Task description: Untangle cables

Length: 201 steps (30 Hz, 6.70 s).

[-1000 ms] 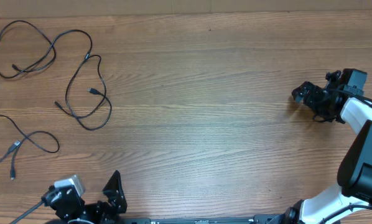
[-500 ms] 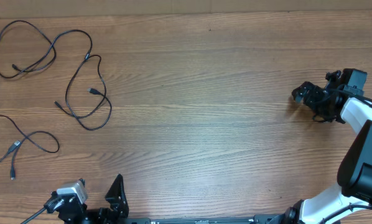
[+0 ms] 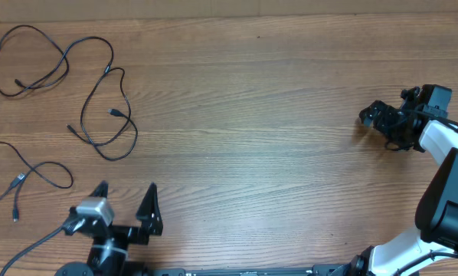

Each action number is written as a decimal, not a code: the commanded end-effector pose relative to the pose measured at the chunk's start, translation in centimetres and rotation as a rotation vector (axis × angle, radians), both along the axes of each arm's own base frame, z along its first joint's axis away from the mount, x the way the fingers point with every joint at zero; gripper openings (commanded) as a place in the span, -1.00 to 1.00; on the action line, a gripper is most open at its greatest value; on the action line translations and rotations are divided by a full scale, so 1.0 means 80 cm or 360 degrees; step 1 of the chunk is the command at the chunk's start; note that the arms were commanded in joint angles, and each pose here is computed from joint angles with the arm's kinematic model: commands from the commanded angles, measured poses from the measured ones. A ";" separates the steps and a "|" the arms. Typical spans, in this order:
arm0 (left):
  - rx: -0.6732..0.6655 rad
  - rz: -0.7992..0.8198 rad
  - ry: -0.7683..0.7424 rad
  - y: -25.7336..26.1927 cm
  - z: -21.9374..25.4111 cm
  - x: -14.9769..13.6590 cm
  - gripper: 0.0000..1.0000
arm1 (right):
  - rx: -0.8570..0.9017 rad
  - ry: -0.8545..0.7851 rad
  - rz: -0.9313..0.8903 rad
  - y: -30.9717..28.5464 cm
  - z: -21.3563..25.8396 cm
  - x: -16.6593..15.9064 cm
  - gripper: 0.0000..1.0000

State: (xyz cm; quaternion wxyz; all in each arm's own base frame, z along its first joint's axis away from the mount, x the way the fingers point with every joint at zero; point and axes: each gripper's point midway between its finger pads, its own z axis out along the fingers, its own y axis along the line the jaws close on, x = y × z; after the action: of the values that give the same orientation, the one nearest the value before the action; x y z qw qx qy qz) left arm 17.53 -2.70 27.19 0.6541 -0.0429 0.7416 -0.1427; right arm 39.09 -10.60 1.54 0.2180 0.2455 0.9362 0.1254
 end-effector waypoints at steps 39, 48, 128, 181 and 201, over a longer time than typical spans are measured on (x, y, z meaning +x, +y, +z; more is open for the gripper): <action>0.0429 0.0043 -0.0096 0.011 -0.143 0.086 0.99 | 0.0061 0.0094 -0.0007 0.012 -0.020 -0.016 1.00; 0.0370 0.0060 -0.0106 0.012 -0.142 0.088 0.99 | 0.0060 0.0094 -0.0007 0.011 -0.020 -0.016 1.00; 0.0271 0.0163 -0.0077 0.028 -0.144 0.088 0.99 | 0.0053 0.0062 -0.0228 -0.054 -0.011 -0.036 1.00; 0.0271 0.0163 -0.0076 0.028 -0.144 0.088 0.99 | -0.0497 -0.1857 0.0309 0.167 0.332 -0.201 1.00; 0.0271 0.0163 -0.0076 0.028 -0.144 0.088 0.99 | -0.0633 -0.1819 0.0181 0.134 0.215 -0.181 1.00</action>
State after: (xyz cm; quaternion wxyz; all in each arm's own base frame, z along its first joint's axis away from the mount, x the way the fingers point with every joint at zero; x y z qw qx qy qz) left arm 24.61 -0.83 15.77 0.6777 -0.0107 0.7337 -0.0473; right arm 24.49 0.34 19.71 0.7238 0.0424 0.6842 0.0788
